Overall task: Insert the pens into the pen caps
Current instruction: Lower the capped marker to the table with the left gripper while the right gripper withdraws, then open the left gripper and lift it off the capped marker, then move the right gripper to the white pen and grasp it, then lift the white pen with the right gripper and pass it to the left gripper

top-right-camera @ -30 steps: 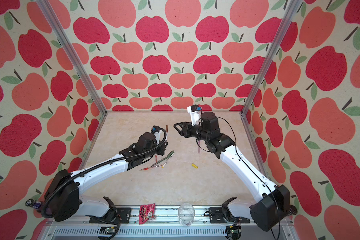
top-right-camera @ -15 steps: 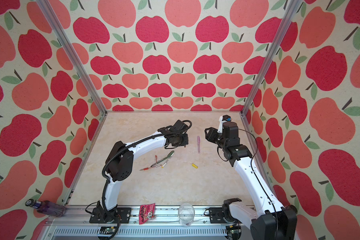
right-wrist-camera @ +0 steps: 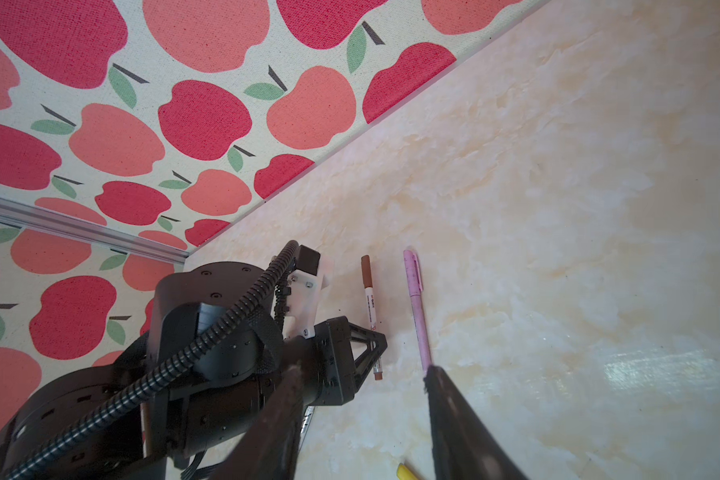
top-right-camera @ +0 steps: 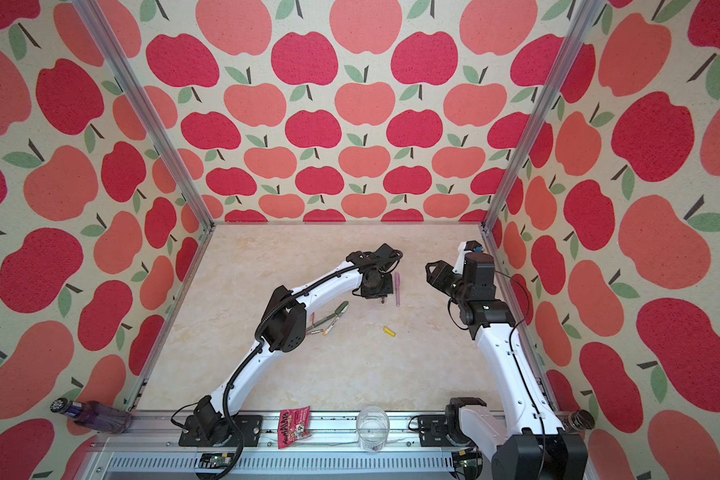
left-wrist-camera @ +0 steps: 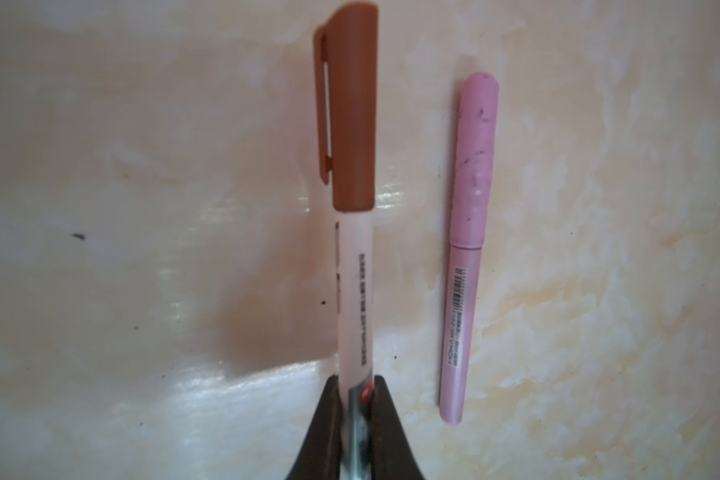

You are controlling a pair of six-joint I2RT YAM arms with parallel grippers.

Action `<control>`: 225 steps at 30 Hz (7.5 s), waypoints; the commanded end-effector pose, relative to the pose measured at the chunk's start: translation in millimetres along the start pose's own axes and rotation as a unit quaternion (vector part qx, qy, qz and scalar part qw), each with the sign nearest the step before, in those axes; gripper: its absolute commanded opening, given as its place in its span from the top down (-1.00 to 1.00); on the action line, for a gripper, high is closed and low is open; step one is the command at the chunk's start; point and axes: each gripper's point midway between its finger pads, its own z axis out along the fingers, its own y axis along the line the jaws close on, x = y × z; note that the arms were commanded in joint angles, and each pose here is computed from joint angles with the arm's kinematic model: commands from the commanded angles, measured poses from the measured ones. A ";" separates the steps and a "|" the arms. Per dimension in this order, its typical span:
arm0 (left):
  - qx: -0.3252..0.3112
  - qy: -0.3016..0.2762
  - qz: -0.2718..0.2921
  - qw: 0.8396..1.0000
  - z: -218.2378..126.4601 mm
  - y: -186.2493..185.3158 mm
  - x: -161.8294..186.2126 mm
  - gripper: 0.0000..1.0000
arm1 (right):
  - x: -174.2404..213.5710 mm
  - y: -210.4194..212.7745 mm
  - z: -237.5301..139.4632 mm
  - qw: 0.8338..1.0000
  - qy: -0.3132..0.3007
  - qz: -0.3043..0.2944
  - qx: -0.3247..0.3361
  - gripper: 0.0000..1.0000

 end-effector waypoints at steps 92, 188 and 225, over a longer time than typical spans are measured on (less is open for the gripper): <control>0.079 -0.219 -0.187 0.954 -220.8 294.5 66.3 -0.84 | 286.0 113.6 148.1 0.905 0.346 -0.205 0.136 0.13; 0.485 -0.217 0.165 0.831 -297.9 86.8 69.2 -0.72 | 152.3 238.2 5.1 0.877 0.248 -0.115 -0.395 0.88; 0.509 -0.192 0.147 0.826 -292.9 70.3 65.8 0.79 | 146.8 245.5 0.2 0.874 0.206 -0.103 -0.428 0.94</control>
